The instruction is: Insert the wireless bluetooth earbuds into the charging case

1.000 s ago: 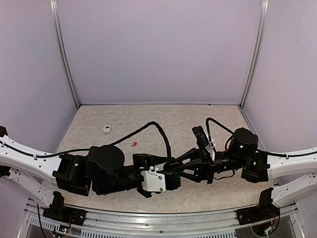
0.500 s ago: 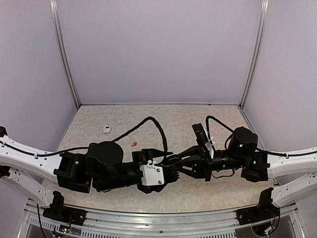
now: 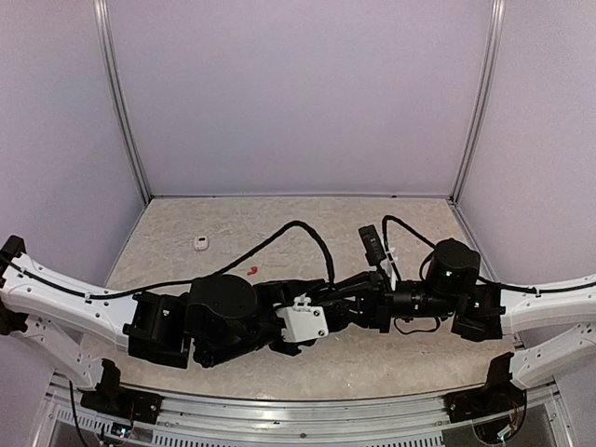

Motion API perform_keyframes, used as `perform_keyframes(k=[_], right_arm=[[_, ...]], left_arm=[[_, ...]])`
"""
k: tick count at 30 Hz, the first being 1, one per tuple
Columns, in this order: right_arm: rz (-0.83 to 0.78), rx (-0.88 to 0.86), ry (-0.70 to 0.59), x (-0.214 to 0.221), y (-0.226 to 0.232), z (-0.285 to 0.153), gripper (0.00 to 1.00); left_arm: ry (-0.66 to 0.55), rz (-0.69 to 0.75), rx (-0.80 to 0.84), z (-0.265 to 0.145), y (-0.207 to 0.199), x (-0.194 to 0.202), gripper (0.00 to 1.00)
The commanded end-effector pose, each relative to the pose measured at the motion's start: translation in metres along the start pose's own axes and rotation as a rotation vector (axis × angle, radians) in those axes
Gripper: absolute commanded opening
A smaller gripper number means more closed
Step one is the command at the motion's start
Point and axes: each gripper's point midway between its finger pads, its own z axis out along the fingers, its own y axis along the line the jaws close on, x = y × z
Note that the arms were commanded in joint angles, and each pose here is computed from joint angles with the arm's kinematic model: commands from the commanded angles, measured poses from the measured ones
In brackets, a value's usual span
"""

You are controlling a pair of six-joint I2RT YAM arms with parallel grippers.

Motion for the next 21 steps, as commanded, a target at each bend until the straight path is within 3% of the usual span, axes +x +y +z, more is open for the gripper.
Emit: perform_keyframes(k=[1, 10, 17, 21], right_arm=[[-0.001, -0.014, -0.075, -0.026, 0.008, 0.002, 0.0], [-0.049, 0.014, -0.094, -0.031, 0.007, -0.005, 0.38], [-0.178, 0.118, -0.169, -0.054, 0.001, -0.032, 0.79], [-0.221, 0.225, -0.191, -0.064, -0.017, -0.054, 0.88]], left_arm=[[0.024, 0.004, -0.012, 0.004, 0.002, 0.001, 0.48], [-0.011, -0.064, 0.045, 0.004, 0.002, 0.004, 0.37], [-0.069, -0.251, 0.126, 0.014, 0.018, 0.014, 0.36], [-0.08, -0.385, 0.147, 0.03, 0.04, 0.028, 0.36]])
